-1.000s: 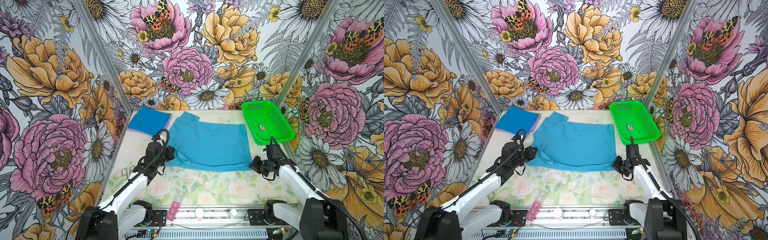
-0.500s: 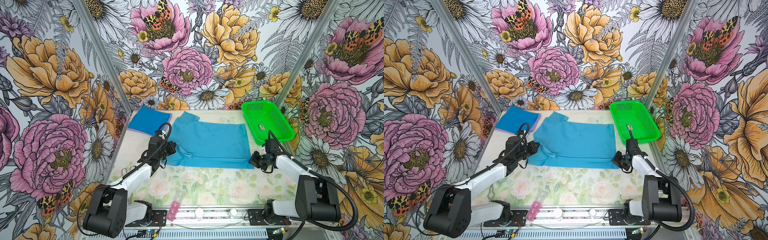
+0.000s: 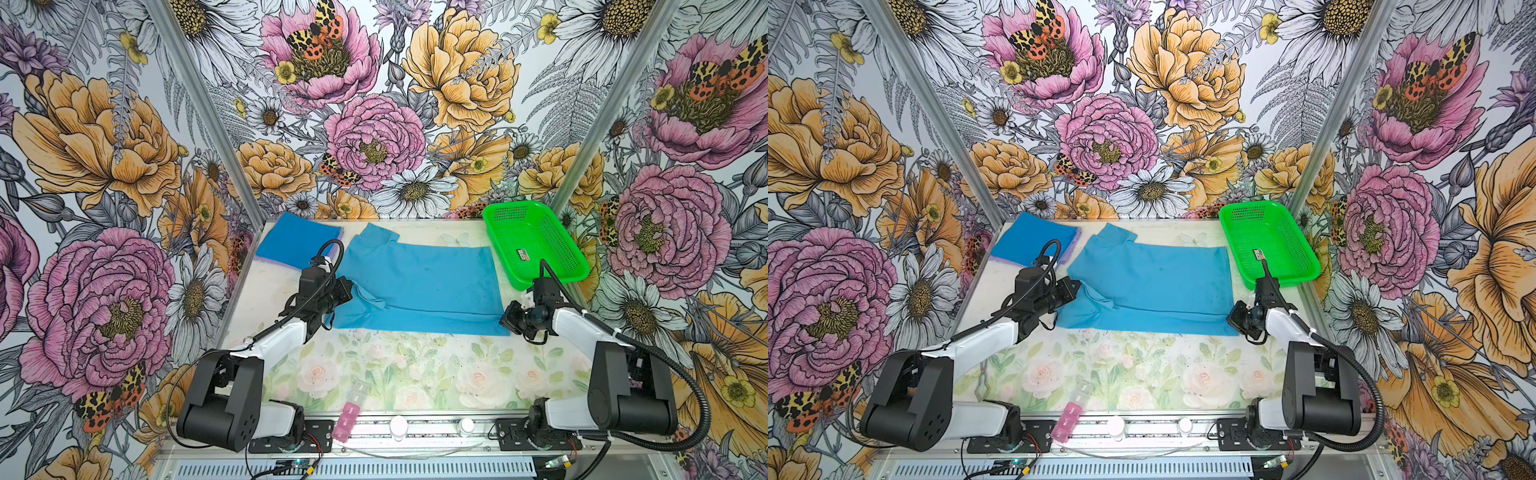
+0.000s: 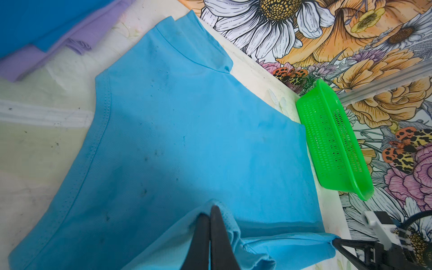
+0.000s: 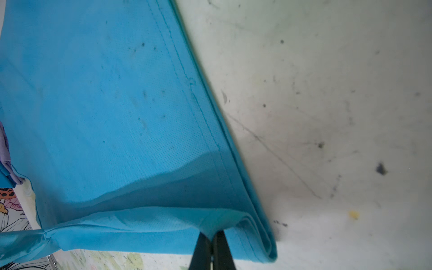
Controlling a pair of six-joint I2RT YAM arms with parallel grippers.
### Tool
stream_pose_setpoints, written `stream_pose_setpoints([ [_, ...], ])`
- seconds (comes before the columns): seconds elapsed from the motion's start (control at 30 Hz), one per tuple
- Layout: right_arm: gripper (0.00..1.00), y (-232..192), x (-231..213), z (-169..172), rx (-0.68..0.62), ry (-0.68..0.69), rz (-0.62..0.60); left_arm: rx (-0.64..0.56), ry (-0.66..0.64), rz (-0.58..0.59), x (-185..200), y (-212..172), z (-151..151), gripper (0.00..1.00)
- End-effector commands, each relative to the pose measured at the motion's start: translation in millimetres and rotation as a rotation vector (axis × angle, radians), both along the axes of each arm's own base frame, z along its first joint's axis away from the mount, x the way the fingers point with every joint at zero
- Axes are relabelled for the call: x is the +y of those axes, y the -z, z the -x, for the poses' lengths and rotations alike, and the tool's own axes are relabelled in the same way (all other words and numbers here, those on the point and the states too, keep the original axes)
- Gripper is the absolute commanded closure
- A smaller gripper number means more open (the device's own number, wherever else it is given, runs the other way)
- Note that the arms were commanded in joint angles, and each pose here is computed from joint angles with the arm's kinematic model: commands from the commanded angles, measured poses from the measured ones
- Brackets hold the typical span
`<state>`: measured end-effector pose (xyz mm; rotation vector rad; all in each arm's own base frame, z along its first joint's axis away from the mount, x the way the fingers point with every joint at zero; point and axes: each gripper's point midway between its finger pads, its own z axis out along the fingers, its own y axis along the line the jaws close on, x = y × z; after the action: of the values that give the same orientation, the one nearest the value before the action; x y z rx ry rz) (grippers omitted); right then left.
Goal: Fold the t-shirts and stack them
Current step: 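Grasp the near hem corners of the flat shirt with both grippers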
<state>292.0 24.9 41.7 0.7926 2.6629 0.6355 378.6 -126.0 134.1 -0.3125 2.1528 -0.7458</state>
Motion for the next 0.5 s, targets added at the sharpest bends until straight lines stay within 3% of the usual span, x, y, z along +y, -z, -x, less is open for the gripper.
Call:
stream_pose_setpoints([
  [0.0,1.00,-9.1,-2.5,-17.6,-0.052,-0.009,0.000,-0.073,0.019,-0.006,-3.2,-18.4,-14.7,1.00],
  [0.47,1.00,-2.0,-5.6,-41.3,-0.045,-0.019,-0.002,-0.057,0.006,-0.036,-2.7,-9.1,-33.2,1.00],
])
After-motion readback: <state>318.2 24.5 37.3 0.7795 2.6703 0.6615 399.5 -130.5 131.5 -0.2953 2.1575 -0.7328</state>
